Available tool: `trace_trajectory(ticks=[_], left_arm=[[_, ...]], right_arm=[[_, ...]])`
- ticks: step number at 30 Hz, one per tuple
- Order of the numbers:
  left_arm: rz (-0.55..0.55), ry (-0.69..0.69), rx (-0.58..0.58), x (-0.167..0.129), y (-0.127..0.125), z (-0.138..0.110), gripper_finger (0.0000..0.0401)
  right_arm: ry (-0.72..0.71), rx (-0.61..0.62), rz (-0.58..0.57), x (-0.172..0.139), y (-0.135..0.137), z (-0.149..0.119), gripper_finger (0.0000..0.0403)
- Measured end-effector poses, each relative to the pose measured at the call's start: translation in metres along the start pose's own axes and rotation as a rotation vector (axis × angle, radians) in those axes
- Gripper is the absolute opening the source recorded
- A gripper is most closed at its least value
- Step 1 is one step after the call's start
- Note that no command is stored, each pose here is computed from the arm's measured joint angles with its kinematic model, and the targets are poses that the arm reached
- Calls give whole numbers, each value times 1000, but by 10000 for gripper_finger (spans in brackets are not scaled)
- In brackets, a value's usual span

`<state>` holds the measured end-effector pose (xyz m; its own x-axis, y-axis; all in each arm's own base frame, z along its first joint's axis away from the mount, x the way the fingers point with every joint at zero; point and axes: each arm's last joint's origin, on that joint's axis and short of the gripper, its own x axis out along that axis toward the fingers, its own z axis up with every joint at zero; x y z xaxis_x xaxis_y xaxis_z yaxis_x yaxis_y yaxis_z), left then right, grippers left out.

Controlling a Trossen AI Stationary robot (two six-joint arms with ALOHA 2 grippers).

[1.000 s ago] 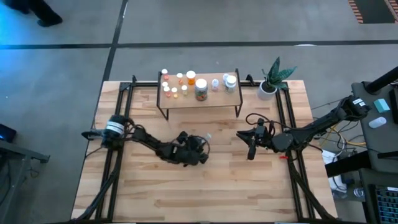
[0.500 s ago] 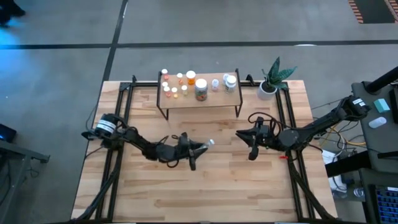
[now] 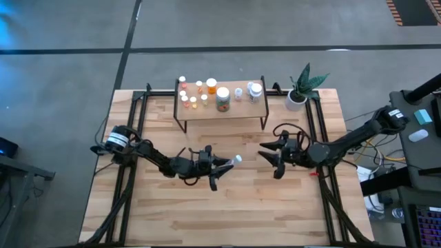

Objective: Pick and place medicine bottles onto shelf by color
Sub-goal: Put the blue pill bottle on the shelf

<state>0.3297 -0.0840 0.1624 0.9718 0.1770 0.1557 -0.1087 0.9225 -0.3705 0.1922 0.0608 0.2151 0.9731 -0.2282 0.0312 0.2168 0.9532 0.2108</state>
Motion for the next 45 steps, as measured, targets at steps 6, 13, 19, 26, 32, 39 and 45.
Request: trace_trajectory(ticks=[6,13,19,26,32,39,45], left_arm=[[-26,-57,20,1,-4,13,88],[-31,-81,36,1,-5,17,88],[-32,-86,42,1,-5,18,88],[-38,-117,60,3,-7,23,88],[-44,-127,77,6,-9,25,88],[-45,-133,90,6,-9,27,88],[-74,-173,82,5,-11,33,88]], right_arm=[[55,-91,-9,18,11,-10,157],[78,-124,-16,39,24,-12,157],[180,-138,-86,47,20,-5,157],[218,-131,-64,44,21,14,158],[284,-172,-87,42,20,19,198],[265,-142,-58,45,24,23,262],[117,-79,162,38,24,17,267]])
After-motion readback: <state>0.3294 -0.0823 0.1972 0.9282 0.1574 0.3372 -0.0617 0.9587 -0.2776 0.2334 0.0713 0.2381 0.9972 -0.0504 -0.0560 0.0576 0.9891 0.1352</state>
